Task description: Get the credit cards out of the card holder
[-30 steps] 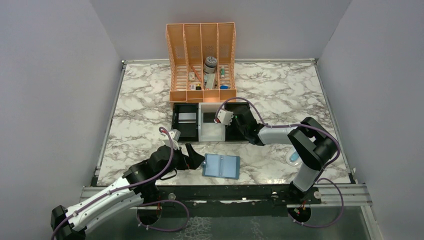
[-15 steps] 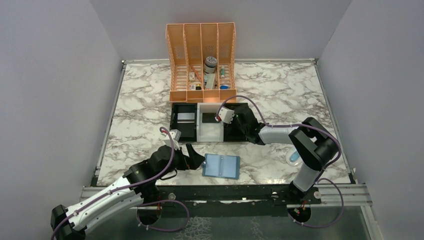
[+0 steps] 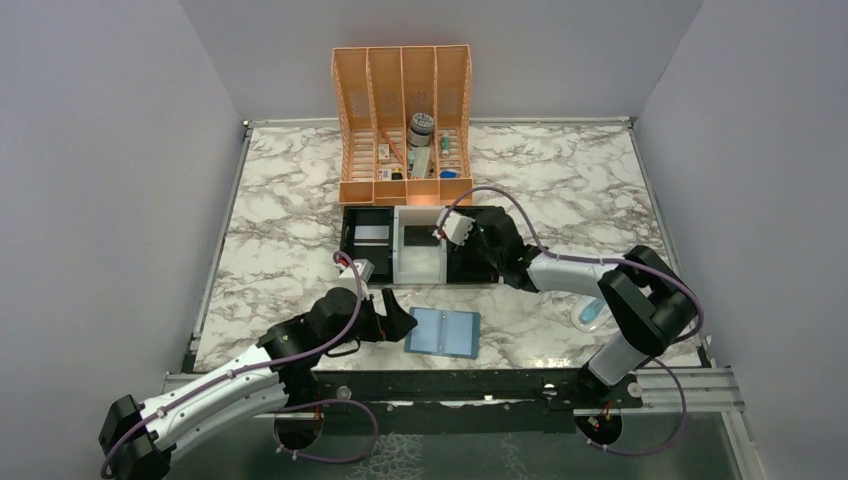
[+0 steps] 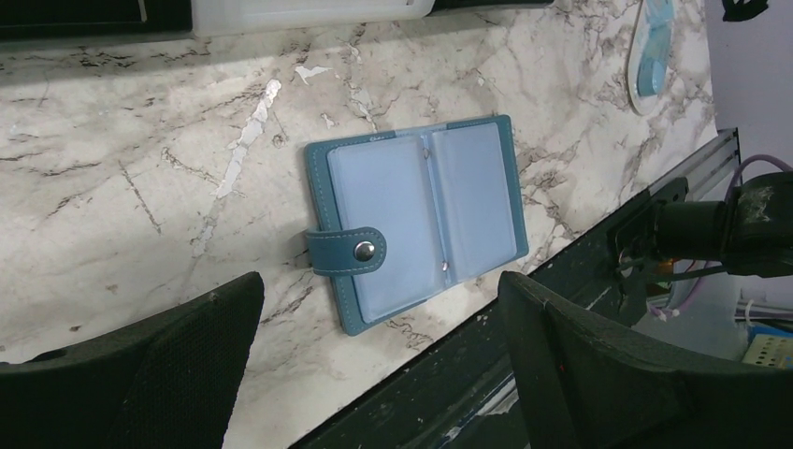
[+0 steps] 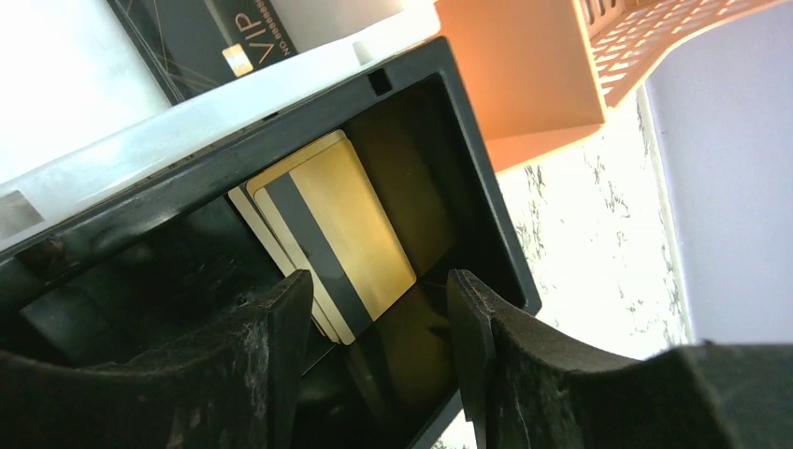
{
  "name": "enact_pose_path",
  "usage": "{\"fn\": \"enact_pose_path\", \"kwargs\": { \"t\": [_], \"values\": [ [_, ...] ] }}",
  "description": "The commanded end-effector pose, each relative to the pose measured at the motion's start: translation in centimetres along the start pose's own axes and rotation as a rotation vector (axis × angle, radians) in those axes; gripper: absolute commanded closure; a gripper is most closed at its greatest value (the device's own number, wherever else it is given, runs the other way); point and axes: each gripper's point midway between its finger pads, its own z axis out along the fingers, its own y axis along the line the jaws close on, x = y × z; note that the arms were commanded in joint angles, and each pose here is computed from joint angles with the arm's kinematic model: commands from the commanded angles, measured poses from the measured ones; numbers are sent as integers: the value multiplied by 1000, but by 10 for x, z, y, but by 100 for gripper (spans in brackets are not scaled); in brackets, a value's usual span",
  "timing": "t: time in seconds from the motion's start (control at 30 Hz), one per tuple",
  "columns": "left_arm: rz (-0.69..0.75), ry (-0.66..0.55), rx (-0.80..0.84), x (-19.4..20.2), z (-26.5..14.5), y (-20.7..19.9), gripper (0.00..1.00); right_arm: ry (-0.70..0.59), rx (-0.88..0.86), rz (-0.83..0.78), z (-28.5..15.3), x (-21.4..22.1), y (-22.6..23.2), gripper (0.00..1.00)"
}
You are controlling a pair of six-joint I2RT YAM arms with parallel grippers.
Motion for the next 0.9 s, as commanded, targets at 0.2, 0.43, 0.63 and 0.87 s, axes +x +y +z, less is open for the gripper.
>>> {"fn": "enact_pose_path", "kwargs": {
  "t": [0.2, 0.43, 0.63, 0.87],
  "values": [
    [9, 11, 148, -1, 2, -29, 4, -275, -2, 787, -73, -71, -23, 42],
    [32, 131, 179, 16, 8, -38, 16, -114, -499, 1351, -122, -75, 83, 50],
    [29, 167, 131, 24, 17, -35, 23, -26, -548, 1463, -147, -58, 141, 55],
    [70, 165, 72, 31, 26, -38, 24, 134, -534, 1457, -152, -35, 182, 57]
  ]
}}
